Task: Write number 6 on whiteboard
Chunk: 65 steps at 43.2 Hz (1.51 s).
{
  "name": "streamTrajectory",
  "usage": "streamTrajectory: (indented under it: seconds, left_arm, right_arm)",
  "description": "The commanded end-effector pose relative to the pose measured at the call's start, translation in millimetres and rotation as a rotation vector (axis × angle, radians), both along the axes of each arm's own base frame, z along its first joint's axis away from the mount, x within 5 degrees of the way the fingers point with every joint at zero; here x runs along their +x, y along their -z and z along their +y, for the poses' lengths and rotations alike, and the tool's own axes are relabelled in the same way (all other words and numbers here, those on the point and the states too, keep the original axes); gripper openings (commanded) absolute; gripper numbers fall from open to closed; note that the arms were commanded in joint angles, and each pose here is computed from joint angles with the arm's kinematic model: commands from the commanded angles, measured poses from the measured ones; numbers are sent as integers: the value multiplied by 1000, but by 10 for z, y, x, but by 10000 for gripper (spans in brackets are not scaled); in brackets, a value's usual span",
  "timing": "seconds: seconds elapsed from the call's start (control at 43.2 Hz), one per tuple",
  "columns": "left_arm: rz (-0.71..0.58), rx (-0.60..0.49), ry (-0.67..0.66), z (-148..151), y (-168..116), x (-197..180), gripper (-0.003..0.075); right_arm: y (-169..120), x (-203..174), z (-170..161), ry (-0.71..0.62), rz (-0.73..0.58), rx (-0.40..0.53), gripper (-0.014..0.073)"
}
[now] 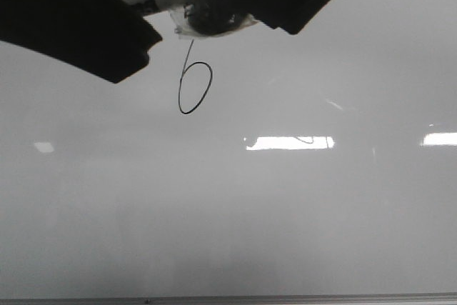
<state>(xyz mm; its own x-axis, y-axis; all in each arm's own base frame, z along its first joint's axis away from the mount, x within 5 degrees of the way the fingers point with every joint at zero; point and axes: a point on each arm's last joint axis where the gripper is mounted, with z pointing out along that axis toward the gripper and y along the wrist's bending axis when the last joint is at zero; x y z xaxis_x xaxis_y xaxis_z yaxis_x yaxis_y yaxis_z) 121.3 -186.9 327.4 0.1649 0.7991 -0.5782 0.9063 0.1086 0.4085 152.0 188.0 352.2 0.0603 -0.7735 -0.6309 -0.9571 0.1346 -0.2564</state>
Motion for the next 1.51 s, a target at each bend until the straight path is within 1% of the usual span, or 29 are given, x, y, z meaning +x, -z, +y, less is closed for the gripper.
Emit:
streamTrajectory:
  seconds: [0.0, 0.116, 0.255, 0.324, 0.394, 0.44, 0.51, 0.556, 0.579, 0.602, 0.625, 0.672, 0.741, 0.811, 0.927, 0.996, 1.019, 1.066, 1.112, 1.181, 1.251, 1.367, 1.436, 1.483]
  left_arm:
    - [-67, -125, 6, -75, -196, 22, 265]
    - [-70, -150, 4, -113, -195, 40, 210]
    - [-69, -148, 4, -117, -190, 42, 170]
    - [-61, -156, 3, -121, -192, 38, 150]
    - [-52, -164, 1, -124, -193, 34, 132]
    - [-50, -165, 1, -125, -193, 33, 120]
    - [-49, -164, 1, -124, -192, 32, 101]
    - [-46, -160, 1, -123, -189, 31, 93]
    - [-45, -158, 1, -121, -187, 30, 92]
    - [-44, -156, 1, -120, -185, 30, 92]
    - [-43, -154, -2, -117, -183, 33, 92]
    - [-39, -149, -4, -111, -179, 36, 92]
    - [-36, -144, -24, -81, -178, 68, 92]
    - [-19, -146, -71, -31, -171, 132, 92]
    - [-5, -155, -171, 142, -166, 263, 92]
    - [-11, -181, -246, 307, -142, 321, 92]
    - [-12, -191, -275, 364, -133, 338, 92]
    - [-12, -218, -356, 510, -110, 374, 92]
    - [-12, -253, -450, 669, -83, 402, 92]
    - [-19, -327, -613, 935, -33, 425, 91]
    - [-32, -406, -766, 1170, 25, 420, 82]
    - [-67, -511, -1001, 1527, 157, 363, 55]
    - [-96, -541, -1092, 1672, 242, 326, 48]
    - [-114, -565, -1140, 1743, 294, 317, 48]
  right_arm:
    - [-184, -34, -12, 5, -47, 87, -59]
    - [-184, -34, -12, 5, -47, 87, -59]
    - [-183, -31, -9, 6, -47, 88, -56]
    - [-178, -25, -7, 7, -46, 86, -38]
    - [-166, -16, 2, 8, -42, 83, 34]
    - [-159, -8, 10, 9, -41, 82, 120]
    - [-152, -1, 17, 10, -41, 81, 277]
    - [-160, 1, 10, 13, -44, 85, 408]
    - [-164, 1, 8, 14, -47, 88, 437]
    - [-172, -3, 4, 17, -48, 92, 489]
    - [-182, -2, -5, 25, -50, 98, 526]
    - [-207, 4, -43, 55, -48, 108, 545]
    - [-256, 20, -143, 129, -46, 126, 524]
    - [-283, 33, -295, 227, -47, 136, 486]
    - [-209, 6, -602, 399, -46, 161, 433]
    - [-125, -46, -805, 511, -56, 198, 410]
    - [-114, -79, -876, 550, -66, 225, 405]
    - [-18, -131, -1009, 634, -66, 264, 387]
    - [45, -185, -1140, 723, -70, 322, 361]
    - [118, -303, -1298, 822, -95, 421, 294]
    - [216, -410, -1413, 880, -134, 480, 208]
    - [359, -581, -1537, 923, -198, 530, 38]
    - [410, -654, -1566, 924, -215, 546, -43]
    - [436, -683, -1574, 923, -220, 554, -76]
